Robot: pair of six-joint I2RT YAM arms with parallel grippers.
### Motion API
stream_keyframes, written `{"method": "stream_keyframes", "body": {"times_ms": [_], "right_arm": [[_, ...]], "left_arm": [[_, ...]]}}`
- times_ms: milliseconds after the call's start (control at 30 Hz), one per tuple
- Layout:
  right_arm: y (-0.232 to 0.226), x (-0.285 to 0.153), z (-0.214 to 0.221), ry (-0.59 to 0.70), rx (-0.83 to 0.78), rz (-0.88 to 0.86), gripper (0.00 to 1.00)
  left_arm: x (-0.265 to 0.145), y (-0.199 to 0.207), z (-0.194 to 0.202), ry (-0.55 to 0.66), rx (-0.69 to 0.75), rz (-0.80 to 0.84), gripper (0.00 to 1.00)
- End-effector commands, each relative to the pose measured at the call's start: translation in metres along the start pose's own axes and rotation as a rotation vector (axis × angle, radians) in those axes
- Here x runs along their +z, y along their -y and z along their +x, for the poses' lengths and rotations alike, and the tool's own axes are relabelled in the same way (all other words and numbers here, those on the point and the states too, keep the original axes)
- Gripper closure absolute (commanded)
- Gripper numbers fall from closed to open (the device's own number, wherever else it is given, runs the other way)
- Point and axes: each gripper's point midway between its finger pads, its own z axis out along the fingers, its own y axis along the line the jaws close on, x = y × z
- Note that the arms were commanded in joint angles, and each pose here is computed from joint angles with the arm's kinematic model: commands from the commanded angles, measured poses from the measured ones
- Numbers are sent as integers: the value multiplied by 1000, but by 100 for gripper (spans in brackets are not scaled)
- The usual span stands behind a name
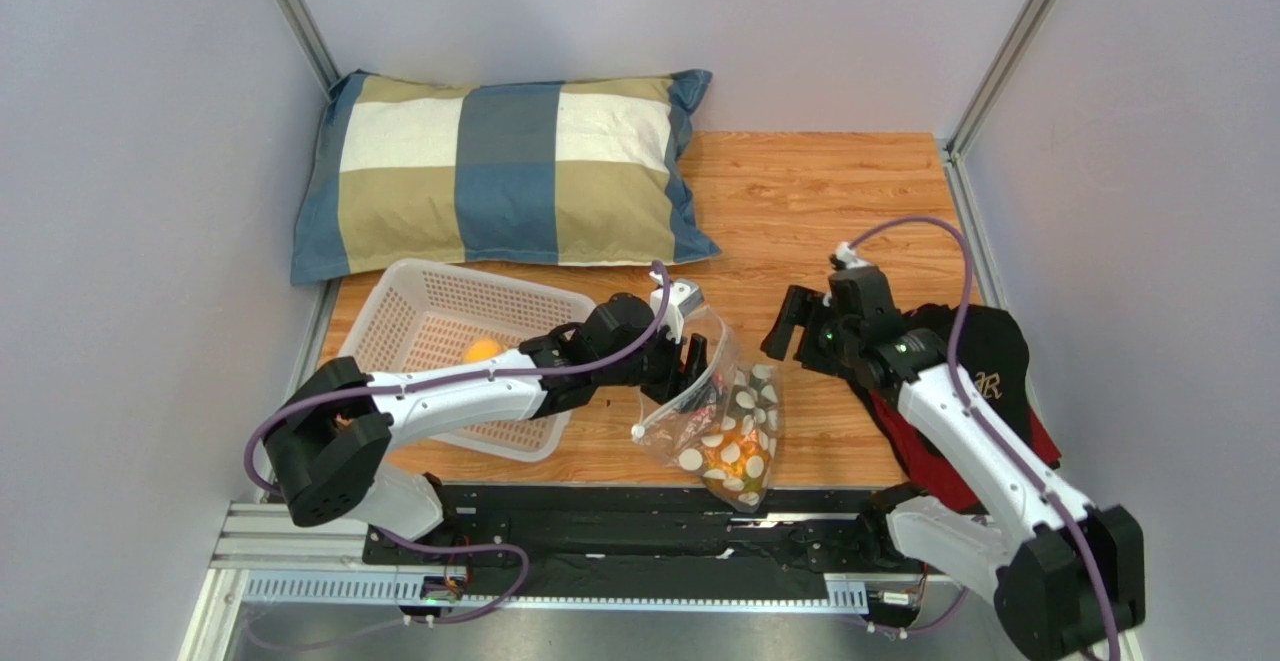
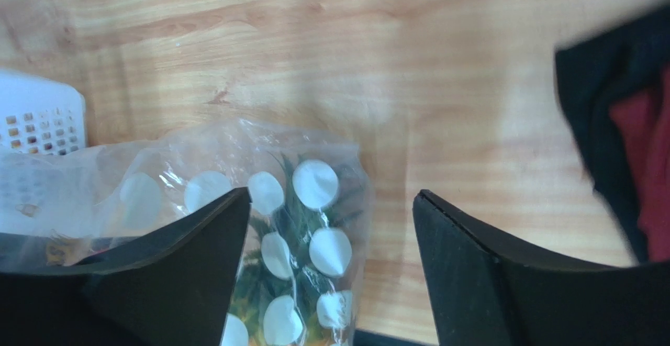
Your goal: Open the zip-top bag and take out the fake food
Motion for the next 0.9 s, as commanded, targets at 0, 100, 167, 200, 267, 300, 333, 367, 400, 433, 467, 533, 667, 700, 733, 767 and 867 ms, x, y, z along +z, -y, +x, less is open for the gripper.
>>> {"method": "stream_keyframes", "body": {"times_ms": [0, 100, 167, 200, 267, 300, 333, 367, 400, 433, 467, 533, 667, 700, 733, 767, 867], "right_arm": [[5, 0, 40, -50, 176, -103, 11], [-11, 8, 46, -46, 229, -224, 10], [-15, 16, 45, -62, 238, -237, 11], [-16, 19, 46, -74, 228, -239, 11], [-14, 32, 54, -126, 227, -224, 14], [-19, 36, 54, -134, 230, -258, 18], [-21, 40, 55, -139, 240, -276, 22], [-27, 44, 48, -114, 241, -309, 33], [-27, 49, 53, -132, 255, -309, 43], [-28, 50, 55, -141, 274, -319, 52], [-28, 51, 54, -132, 281, -319, 62], [-29, 53, 45, -96, 287, -320, 96], [-9, 57, 32, -59, 263, -201, 100], [-5, 58, 29, -53, 251, -177, 100], [3, 62, 26, -45, 240, -132, 100], [9, 63, 23, -45, 219, -103, 100], [24, 68, 19, -37, 201, -45, 100]], "left_arm": [[-13, 9, 6, -38, -26, 35, 100], [-20, 8, 5, -20, -18, 35, 100], [-21, 9, 5, -34, -12, 34, 100], [-22, 11, 6, -38, -10, 43, 100], [-22, 12, 6, -31, -15, 54, 100], [-22, 13, 7, -35, -16, 60, 100], [-22, 13, 7, -37, -10, 63, 100], [-22, 13, 9, -48, -11, 62, 100], [-22, 14, 9, -54, -9, 66, 100], [-23, 15, 8, -53, -5, 70, 100], [-25, 13, 11, -68, -10, 59, 100], [-28, 9, 13, -73, -15, 41, 100], [-46, -7, 24, -111, -63, -67, 100], [-51, -9, 24, -105, -65, -81, 100], [-56, -12, 31, -111, -70, -88, 100], [-70, -8, 27, -79, -67, -82, 100], [-101, -13, 28, -16, -71, -127, 100]]}}
